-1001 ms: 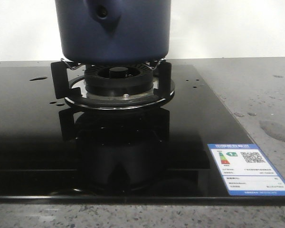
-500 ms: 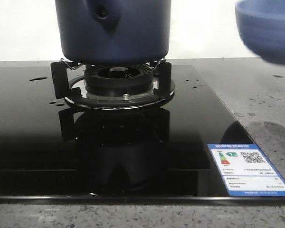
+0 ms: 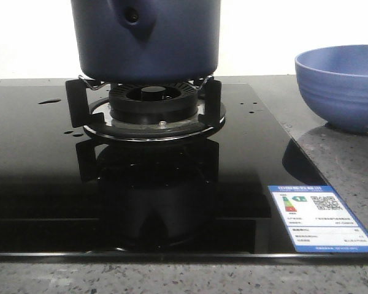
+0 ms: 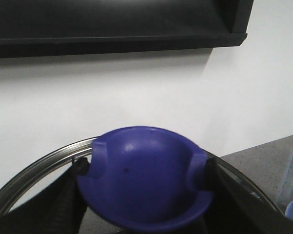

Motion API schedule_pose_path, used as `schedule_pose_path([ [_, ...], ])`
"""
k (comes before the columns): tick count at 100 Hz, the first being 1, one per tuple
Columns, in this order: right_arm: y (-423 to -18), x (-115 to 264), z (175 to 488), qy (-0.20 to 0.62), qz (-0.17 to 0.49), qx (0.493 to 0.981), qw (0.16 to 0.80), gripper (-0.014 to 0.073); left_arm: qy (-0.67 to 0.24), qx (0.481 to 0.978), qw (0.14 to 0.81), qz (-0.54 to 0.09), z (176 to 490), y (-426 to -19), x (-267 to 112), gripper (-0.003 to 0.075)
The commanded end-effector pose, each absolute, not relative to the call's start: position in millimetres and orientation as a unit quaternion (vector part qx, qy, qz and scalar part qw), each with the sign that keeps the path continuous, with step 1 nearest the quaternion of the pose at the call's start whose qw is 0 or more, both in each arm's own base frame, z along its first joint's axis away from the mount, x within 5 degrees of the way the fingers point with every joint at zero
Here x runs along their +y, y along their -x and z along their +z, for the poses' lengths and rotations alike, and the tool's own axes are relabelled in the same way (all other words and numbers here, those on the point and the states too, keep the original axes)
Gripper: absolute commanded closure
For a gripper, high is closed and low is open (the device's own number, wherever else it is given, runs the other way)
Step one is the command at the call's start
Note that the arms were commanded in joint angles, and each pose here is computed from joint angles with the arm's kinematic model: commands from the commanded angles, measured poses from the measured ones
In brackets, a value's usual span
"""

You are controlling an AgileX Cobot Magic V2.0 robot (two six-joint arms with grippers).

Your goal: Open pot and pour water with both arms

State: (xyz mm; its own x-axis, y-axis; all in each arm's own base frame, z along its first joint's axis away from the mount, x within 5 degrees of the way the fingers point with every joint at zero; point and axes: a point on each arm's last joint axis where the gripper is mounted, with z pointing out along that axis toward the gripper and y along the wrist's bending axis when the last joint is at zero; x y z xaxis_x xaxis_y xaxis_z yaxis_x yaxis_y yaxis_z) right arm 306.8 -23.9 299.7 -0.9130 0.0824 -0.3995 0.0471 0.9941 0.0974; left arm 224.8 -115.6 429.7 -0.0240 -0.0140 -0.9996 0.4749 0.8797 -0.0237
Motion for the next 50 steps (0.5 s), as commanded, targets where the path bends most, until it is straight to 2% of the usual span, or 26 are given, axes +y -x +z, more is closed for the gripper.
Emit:
schedule_pose_path([
  [1,-306.6,-25.0,319.0,-0.032,0.042,0.966,0.254,0.0624,-0.138,0.636,0.737,-0.183,458.4,-216.8,-109.1,0.0330],
  [8,-306.1,-24.9,318.8,-0.029,0.042,0.966,0.252,0.0554,-0.138,0.636,0.737,-0.183,458.4,-216.8,-109.1,0.0330],
  [20,-305.9,-25.0,318.7,-0.027,0.041,0.967,0.251,0.0332,-0.137,0.637,0.736,-0.184,457.9,-217.4,-109.4,0.0330],
  [27,-304.6,-24.7,322.8,-0.025,0.041,0.967,0.251,0.0254,-0.138,0.642,0.731,-0.186,455.8,-219.3,-110.6,0.0330],
  [50,-283.4,-21.0,374.9,-0.018,0.041,0.946,0.321,0.0244,-0.155,0.664,0.701,-0.210,441.1,-227.6,-131.5,0.0330],
])
